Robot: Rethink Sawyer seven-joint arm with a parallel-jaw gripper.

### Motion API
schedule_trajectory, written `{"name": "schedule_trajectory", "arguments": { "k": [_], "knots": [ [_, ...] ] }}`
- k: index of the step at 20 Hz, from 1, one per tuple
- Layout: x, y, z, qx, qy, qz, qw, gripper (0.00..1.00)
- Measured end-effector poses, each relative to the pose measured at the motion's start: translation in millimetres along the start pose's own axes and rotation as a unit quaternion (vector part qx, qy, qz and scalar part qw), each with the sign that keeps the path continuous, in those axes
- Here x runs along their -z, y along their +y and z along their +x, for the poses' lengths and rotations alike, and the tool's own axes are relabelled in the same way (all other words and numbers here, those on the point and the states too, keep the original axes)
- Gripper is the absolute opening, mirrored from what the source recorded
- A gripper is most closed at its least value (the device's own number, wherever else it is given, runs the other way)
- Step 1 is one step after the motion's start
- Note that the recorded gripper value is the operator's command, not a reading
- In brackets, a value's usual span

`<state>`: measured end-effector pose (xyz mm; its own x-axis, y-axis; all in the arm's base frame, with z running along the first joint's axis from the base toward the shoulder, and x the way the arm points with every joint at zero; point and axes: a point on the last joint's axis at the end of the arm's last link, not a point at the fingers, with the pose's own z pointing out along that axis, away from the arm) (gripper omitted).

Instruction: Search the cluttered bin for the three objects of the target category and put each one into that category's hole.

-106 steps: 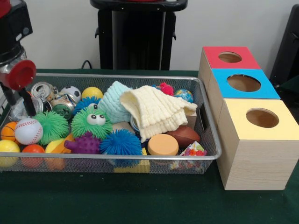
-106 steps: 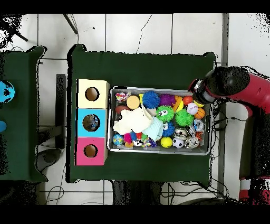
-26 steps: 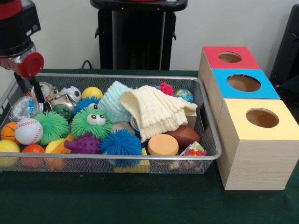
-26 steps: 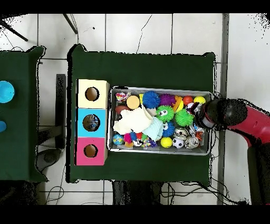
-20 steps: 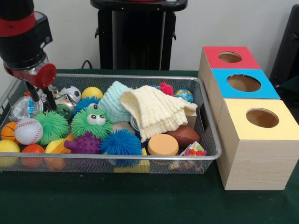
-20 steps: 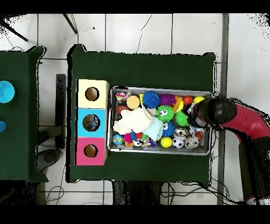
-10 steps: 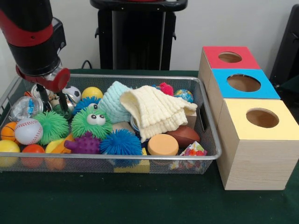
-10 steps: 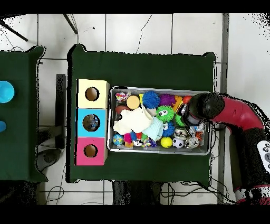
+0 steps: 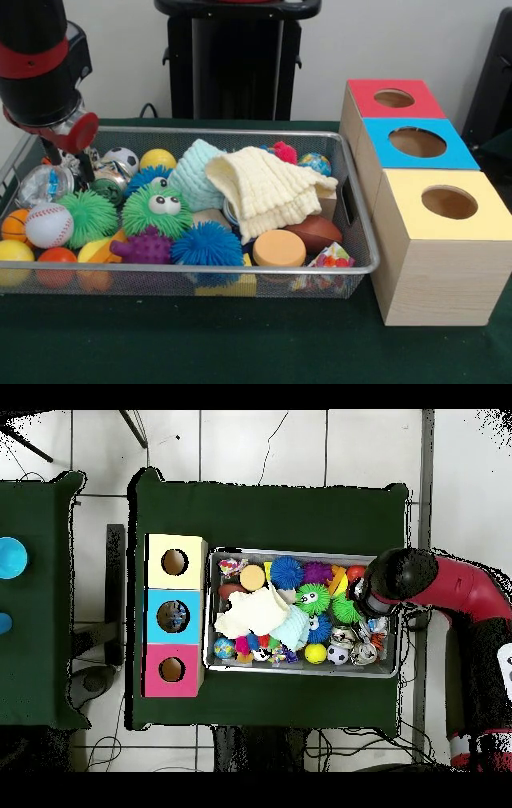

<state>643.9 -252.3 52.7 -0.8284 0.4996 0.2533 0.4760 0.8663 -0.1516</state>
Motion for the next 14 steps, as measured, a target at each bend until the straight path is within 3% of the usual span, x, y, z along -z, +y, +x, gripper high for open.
{"name": "schedule_trajectory", "arguments": {
  "k": [8, 14],
  "knots": [
    [7.4, -30.4, -27.9, -0.023, -0.027, 0.005, 0.9994, 1.00],
    [6.5, -50.4, -33.8, -0.037, -0.029, 0.003, 0.9989, 1.00]
  ]
}}
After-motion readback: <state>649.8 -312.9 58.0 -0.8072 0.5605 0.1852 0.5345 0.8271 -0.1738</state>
